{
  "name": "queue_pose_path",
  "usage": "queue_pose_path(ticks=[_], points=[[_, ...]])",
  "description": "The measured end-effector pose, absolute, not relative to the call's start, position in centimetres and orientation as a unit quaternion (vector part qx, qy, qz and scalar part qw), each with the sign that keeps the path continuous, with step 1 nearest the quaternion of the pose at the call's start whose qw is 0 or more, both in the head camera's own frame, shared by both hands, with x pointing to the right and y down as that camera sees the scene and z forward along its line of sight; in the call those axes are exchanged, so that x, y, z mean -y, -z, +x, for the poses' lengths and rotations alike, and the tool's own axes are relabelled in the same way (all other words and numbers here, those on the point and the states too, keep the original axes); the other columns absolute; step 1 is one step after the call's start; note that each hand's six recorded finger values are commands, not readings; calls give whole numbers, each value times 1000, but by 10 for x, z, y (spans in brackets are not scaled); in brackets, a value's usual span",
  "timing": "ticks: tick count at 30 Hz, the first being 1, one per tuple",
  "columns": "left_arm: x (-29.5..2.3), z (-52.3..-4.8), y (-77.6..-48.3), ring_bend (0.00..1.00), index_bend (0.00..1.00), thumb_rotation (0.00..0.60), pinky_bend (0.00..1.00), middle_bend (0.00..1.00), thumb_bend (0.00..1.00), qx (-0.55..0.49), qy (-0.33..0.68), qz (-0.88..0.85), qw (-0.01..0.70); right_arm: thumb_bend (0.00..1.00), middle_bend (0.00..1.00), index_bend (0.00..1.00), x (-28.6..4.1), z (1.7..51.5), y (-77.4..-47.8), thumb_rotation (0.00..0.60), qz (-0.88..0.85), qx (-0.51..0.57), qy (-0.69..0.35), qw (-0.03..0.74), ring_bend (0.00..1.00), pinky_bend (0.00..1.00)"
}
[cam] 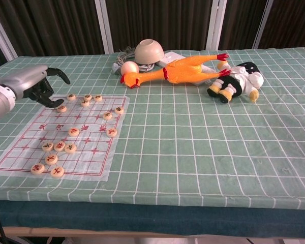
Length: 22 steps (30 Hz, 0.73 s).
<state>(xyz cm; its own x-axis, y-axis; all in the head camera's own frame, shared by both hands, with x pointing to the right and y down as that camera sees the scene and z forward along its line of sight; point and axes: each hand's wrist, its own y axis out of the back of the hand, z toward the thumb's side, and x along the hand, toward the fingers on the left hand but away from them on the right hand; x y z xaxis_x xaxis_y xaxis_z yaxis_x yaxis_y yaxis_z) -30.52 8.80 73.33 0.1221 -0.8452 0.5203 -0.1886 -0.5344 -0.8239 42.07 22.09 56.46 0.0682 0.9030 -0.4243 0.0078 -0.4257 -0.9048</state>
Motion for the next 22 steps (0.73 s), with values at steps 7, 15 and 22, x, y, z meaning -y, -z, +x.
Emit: queue_pose_path(ticks=[7,15,22], points=[[-150,-360,-622,30,53,600,177,82,353,-391,489,-689,366,115,0,0,-227,419,-568,600,-614,344,-595,389,0,0],[-245,-435,-561,10,1,600,127,47,374,-425,513,-645,374,115,0,0,-234,411,-569,600,-616,329,-596,396,0,0],[-263,-443,-566,10,0,600,128,38,372,-386,540,-660,353,115,0,0,-235,411,-569,600,-614,328,-599,396,0,0]])
